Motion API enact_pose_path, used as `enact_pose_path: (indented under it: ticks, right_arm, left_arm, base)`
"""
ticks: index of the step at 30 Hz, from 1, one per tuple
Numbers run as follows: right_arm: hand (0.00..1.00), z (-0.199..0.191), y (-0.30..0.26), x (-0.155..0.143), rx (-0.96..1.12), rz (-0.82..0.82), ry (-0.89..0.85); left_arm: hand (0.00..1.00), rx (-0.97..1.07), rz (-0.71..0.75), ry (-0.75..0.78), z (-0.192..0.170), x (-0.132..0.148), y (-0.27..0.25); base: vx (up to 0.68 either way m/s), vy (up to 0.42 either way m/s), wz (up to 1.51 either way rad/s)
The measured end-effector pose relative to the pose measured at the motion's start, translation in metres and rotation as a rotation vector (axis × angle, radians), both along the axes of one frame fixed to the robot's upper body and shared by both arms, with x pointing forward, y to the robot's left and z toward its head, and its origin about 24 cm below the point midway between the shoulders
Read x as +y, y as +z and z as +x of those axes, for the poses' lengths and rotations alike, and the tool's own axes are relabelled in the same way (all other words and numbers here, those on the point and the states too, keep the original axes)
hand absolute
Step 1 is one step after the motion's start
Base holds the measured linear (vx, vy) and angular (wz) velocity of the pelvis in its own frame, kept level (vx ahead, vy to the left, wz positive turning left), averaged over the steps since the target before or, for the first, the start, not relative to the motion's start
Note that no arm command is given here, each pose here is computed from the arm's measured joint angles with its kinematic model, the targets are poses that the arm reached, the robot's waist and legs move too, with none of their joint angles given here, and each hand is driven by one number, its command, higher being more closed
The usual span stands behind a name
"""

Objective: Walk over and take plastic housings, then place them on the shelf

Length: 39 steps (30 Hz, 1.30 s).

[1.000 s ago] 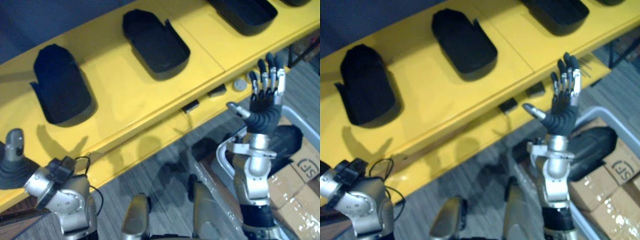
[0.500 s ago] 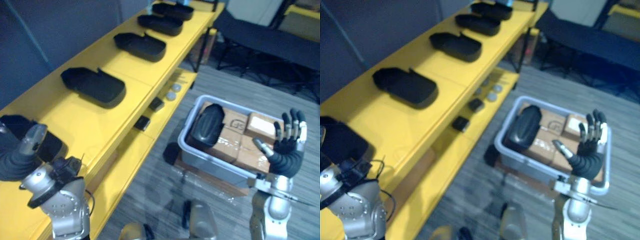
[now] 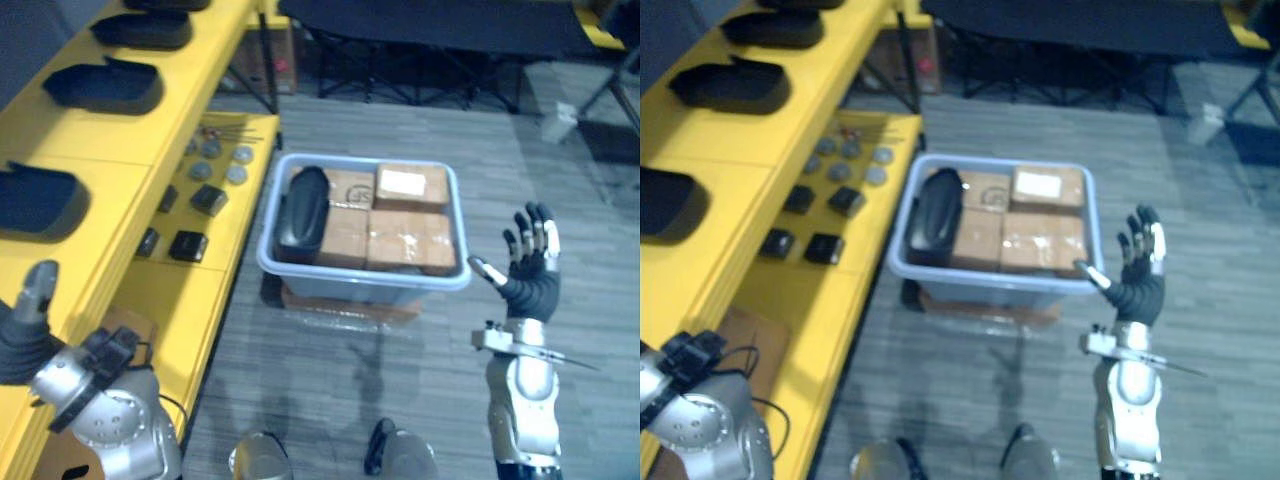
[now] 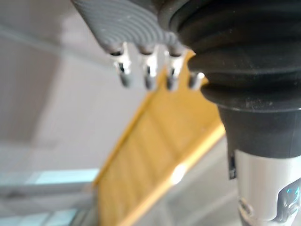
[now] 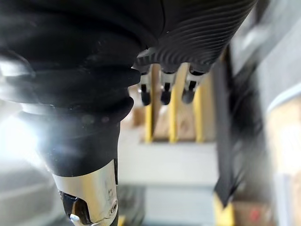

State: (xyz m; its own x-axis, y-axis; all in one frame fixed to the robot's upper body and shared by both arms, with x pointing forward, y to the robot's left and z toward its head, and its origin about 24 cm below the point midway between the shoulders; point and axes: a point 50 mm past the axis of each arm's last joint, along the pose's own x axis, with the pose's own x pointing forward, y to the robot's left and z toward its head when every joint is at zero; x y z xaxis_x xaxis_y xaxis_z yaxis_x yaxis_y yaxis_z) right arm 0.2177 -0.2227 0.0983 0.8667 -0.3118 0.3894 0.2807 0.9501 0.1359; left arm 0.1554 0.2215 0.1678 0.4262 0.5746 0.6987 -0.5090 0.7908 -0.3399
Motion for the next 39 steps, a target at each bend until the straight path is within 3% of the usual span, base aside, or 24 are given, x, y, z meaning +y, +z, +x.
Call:
enact_pose_path:
  ticks: [4, 7, 14, 15, 22, 30, 39]
  right_arm:
    - [0.0, 0.011, -0.028, -0.009, 0.143, 0.024, -0.042]
    - [0.0, 0.043, -0.032, -0.017, 0.207, -0.007, -0.064]
    - [0.0, 0.12, 0.008, -0.054, 0.271, -0.079, -0.16]
    - [0.0, 0.135, 0.017, -0.056, 0.294, -0.088, -0.159]
    - [0.0, 0.168, 0.057, -0.056, 0.352, -0.115, -0.166]
    - [0.0, 0.178, 0.08, -0.058, 0.394, -0.143, -0.23]
    - [0.0, 0.164, 0.118, -0.092, 0.354, -0.076, -0.685]
  left_arm:
    - [0.0, 0.361, 0.099, -0.391, 0.035, -0.044, -0.05]
    - [0.0, 0.578, 0.066, -0.54, 0.043, -0.06, -0.09]
    - [0.0, 0.892, -0.009, -0.714, 0.053, -0.082, -0.149]
    - [0.0, 1.03, -0.024, -0.726, 0.052, -0.084, -0.175]
    - [0.0, 1.4, -0.111, -0.664, 0.026, -0.077, -0.251]
    - [0.0, 1.334, -0.118, -0.675, 0.028, -0.082, -0.253]
    - [0.0, 1.281, -0.178, -0.732, 0.033, -0.091, -0.252]
  base:
    - [-0.1, -0.024, -0.14]
    - [-0.09, 0.045, 0.13]
    - [-0.09, 0.092, 0.32]
    - [-0.07, 0.069, 0.43]
    - [-0.08, 0.046, 0.37]
    - [-0.08, 0.042, 0.15]
    - [-0.01, 0.011, 0.07]
